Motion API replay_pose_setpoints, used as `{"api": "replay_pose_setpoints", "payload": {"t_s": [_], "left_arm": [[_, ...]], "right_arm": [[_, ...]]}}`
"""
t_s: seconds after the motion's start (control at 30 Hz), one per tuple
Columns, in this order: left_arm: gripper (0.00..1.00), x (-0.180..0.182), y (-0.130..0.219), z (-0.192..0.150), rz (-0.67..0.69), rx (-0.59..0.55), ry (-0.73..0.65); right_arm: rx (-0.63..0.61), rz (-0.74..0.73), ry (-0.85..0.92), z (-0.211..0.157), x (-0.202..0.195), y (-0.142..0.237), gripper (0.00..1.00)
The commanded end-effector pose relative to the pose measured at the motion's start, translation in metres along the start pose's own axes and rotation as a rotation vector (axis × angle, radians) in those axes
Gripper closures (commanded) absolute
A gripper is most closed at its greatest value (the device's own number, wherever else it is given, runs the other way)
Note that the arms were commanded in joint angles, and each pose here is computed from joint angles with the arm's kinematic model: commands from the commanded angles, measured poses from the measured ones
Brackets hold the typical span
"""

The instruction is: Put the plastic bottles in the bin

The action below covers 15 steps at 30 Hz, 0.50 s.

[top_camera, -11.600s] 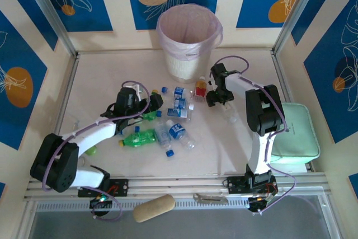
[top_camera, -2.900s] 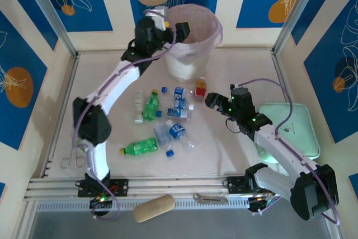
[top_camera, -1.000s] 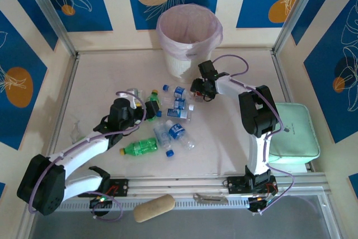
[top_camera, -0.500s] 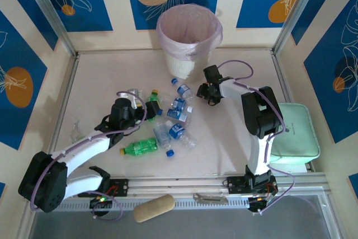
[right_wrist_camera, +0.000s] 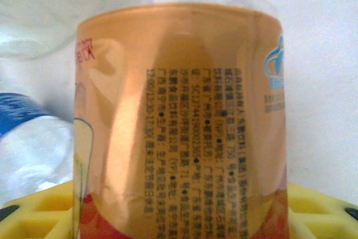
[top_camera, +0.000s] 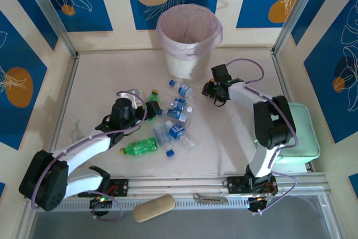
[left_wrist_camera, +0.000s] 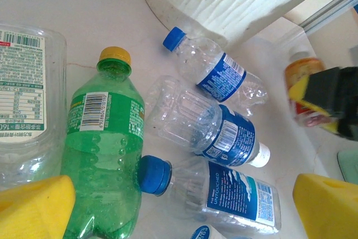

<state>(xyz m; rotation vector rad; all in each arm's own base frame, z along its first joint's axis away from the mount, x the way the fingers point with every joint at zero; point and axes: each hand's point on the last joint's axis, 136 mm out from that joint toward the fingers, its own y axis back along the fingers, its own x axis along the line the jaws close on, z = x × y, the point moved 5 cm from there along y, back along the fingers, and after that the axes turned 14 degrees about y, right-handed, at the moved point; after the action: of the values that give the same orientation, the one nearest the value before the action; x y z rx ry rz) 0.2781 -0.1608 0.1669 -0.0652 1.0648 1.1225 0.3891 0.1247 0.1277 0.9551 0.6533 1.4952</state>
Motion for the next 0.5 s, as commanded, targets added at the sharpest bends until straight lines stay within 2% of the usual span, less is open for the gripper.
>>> {"api": "replay_pose_setpoints", "payload": {"t_s": [0.0, 0.23, 0.47], "left_arm": [[0.0, -0.004, 0.001, 0.008, -0.014, -0.037, 0.013], [0.0, 0.001, -0.009, 0.006, -0.019, -0.036, 0.032], [0.0, 0.003, -0.012, 0.005, -0.037, -0.021, 0.049]], "right_arm": [[-0.128, 0.006, 0.031, 0.02, -0.003, 0.048, 0.46], [-0.365, 0.098, 0.101, 0.051, 0.012, 0.135, 0.46], [-0.545, 0.203, 0.201, 0.098, 0.05, 0.191, 0.46]]}}
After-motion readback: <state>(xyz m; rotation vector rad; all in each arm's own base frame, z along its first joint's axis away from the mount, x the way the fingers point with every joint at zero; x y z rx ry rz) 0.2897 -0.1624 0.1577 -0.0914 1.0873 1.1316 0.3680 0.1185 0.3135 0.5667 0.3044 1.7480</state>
